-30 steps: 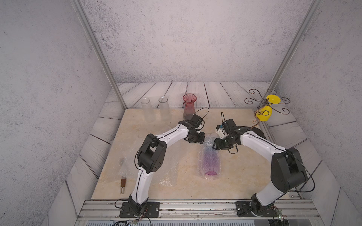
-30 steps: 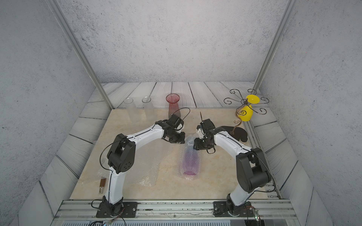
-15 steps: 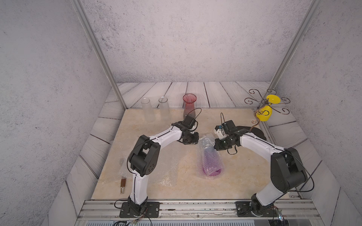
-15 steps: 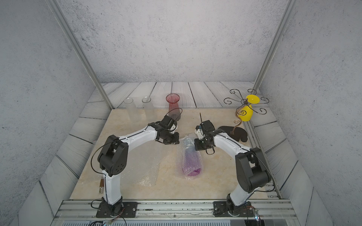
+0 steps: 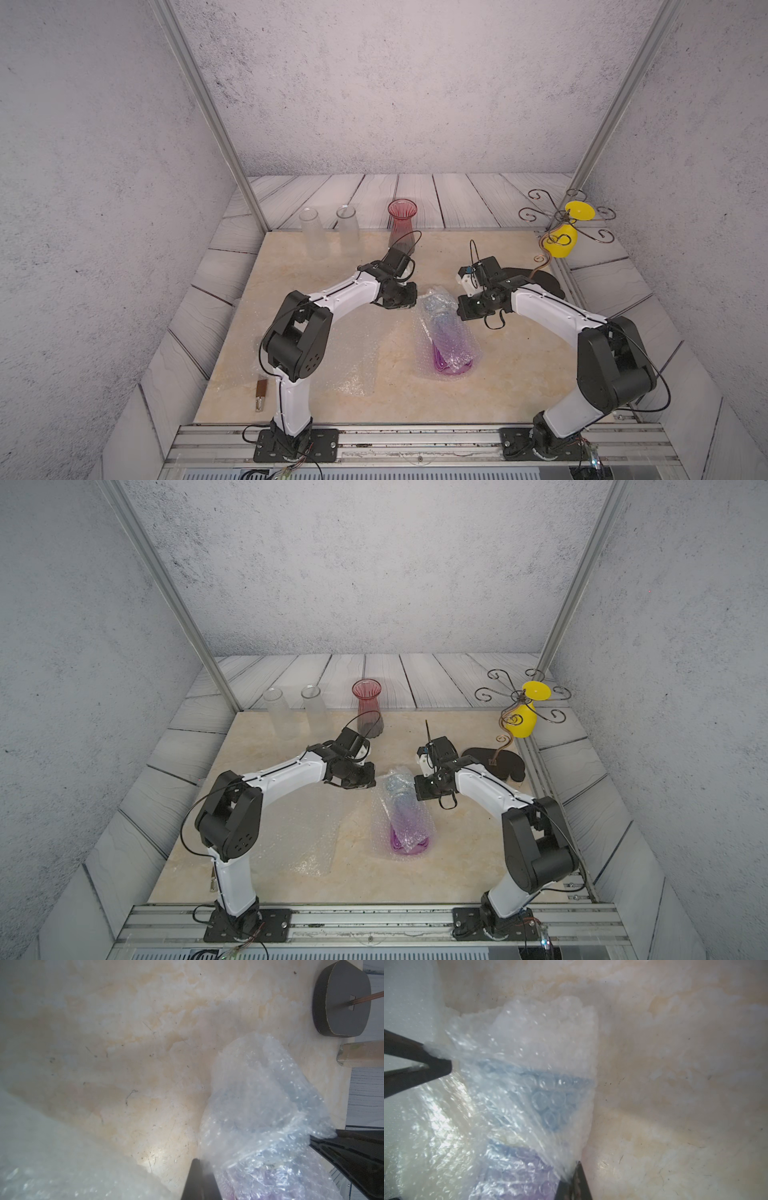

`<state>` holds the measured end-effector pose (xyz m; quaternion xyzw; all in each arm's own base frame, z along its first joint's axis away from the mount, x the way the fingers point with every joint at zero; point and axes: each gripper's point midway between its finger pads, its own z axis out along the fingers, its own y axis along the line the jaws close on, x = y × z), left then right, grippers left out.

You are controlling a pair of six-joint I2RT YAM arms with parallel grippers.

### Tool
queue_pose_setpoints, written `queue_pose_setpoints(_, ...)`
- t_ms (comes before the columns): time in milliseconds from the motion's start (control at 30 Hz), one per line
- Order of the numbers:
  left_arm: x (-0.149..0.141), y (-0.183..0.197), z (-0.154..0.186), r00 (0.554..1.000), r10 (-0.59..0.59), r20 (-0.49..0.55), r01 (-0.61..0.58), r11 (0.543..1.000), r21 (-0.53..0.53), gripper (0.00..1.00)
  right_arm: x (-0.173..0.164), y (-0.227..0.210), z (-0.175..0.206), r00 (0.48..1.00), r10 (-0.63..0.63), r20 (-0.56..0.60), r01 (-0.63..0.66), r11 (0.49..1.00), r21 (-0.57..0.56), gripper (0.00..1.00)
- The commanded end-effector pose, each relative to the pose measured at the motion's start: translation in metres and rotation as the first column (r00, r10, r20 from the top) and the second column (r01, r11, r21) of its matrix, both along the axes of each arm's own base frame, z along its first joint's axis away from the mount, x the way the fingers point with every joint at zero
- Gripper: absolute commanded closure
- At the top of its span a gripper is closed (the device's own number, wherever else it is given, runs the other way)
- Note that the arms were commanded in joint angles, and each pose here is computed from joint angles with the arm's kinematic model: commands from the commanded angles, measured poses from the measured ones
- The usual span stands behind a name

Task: Unwrap the vase from the bubble wrap
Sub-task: Unwrap the bubble wrap at the center of the board.

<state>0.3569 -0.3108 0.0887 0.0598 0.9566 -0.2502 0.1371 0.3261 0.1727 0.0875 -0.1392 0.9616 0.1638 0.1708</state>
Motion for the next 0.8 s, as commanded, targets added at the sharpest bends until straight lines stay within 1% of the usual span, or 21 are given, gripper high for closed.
queue_pose_setpoints(0,0.022,0.054,-0.002,0.984,0.164,0.065,-0.171,0.976,0.135,1.0,-0.02,-0.045,-0.006,0.996,-0.072,-0.044,0.064,0.983,-0.172,1.0)
queue_pose_setpoints(200,0.021,0.064,0.0,0.97,0.228,0.082,-0.238,0.96,0.147,1.0,-0.021,-0.057,0.0,0.997,-0.082,-0.006,0.079,0.971,-0.224,1.0)
queue_pose_setpoints(367,0.02,0.065,-0.01,0.958,0.284,0.043,-0.288,0.949,0.132,1.0,-0.024,-0.066,-0.002,0.996,-0.085,0.005,0.083,0.96,-0.266,1.0)
queue_pose_setpoints(533,0.019,0.06,-0.01,0.961,0.276,0.031,-0.278,0.955,0.1,1.0,-0.025,-0.066,-0.003,0.996,-0.086,0.009,0.086,0.961,-0.264,1.0)
queue_pose_setpoints(600,0.018,0.058,-0.008,0.965,0.259,0.03,-0.261,0.961,0.092,1.0,-0.023,-0.064,-0.002,0.996,-0.087,0.014,0.088,0.964,-0.253,0.94)
queue_pose_setpoints(700,0.014,0.057,-0.006,0.971,0.239,0.023,-0.241,0.967,0.084,1.0,-0.018,-0.058,0.002,0.997,-0.081,0.012,0.081,0.969,-0.233,0.75)
queue_pose_setpoints(767,0.01,0.056,-0.004,0.975,0.224,0.018,-0.224,0.971,0.08,1.0,-0.014,-0.055,0.008,0.997,-0.076,0.02,0.079,0.972,-0.219,0.6)
